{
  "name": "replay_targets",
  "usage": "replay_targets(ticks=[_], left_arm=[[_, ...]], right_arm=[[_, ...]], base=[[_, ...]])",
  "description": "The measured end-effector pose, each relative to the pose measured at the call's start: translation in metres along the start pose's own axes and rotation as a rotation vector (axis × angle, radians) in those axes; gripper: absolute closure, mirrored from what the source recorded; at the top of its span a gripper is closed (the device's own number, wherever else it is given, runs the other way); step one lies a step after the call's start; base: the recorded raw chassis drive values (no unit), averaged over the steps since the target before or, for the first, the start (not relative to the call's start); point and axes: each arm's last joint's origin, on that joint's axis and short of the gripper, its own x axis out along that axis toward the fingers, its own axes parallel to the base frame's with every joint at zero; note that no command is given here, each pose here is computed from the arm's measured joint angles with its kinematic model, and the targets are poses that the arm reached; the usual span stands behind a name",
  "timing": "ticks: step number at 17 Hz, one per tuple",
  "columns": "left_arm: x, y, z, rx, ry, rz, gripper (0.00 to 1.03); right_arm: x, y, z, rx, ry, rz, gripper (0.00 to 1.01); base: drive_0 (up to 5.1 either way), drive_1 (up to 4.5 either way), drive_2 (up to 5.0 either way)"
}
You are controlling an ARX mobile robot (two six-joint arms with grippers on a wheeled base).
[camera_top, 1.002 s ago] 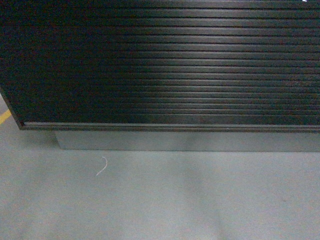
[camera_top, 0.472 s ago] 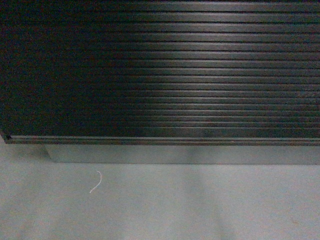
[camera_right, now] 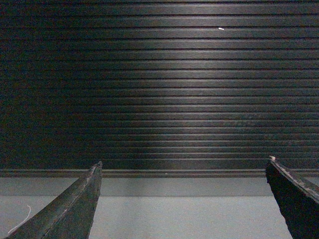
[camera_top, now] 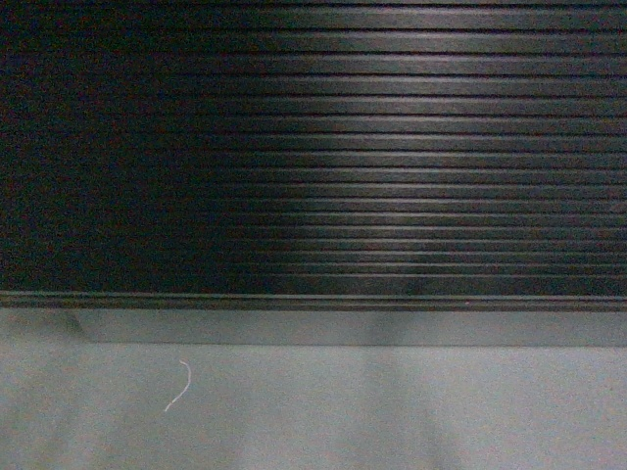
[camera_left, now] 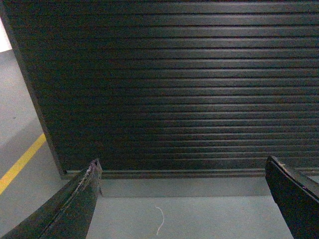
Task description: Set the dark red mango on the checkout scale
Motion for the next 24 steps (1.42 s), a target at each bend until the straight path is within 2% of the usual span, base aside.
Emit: replay_targets(ticks=[17,24], left_arm=[[0.0,0.0,-0.0002,0.0,0.002,0.0,0.05],[0.0,0.0,-0.0002,0.0,0.002,0.0,0.05]], right_arm=[[0.0,0.0,-0.0001,0.0,0.001,0.0,0.03],[0.0,0.0,0.0,0.0,0.0,0.0,0.03]], base=[[0.1,2.69,-2.6],[0.0,0.0,0.0]])
